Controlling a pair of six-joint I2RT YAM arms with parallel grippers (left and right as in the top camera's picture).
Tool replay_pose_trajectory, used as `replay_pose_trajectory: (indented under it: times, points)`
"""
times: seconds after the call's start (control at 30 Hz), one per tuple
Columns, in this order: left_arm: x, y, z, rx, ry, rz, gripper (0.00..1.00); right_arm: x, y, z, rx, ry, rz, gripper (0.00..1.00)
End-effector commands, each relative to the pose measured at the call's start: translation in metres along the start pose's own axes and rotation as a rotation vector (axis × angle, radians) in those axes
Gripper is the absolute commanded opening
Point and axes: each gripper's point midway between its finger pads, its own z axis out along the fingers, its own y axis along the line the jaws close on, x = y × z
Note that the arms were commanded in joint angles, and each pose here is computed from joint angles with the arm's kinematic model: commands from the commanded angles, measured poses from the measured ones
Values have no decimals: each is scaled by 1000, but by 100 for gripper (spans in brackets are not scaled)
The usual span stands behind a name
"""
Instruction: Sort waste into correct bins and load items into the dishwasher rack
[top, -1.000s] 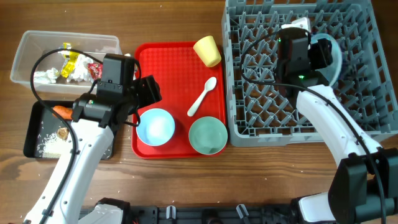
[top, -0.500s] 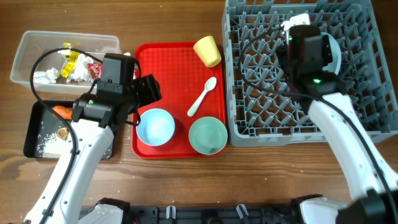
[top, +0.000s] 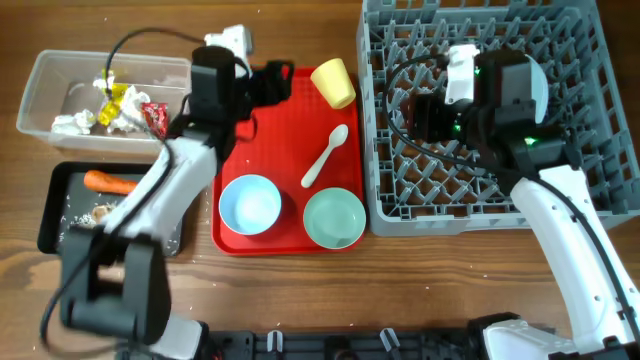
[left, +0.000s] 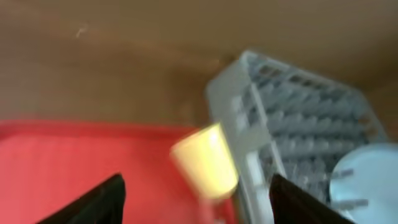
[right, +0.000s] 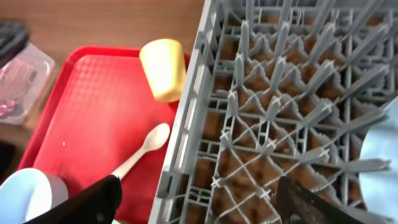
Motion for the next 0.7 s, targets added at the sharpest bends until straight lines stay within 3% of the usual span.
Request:
replay_pose_trajectory:
  times: [0.0, 0.2, 0.5, 0.67]
  points:
    - [18, 13, 39, 61, -11, 36, 65, 6, 5, 3, -30, 25, 30, 82]
    - [32, 29, 78, 112, -108, 69, 47, 16, 3, 8, -26, 54, 36, 82]
    - [62, 27, 98, 137, -46, 100, 43, 17, 3, 9, -25, 59, 39, 83]
    - [54, 25, 103, 113, -77, 113, 33, 17, 3, 9, -25, 59, 44, 85]
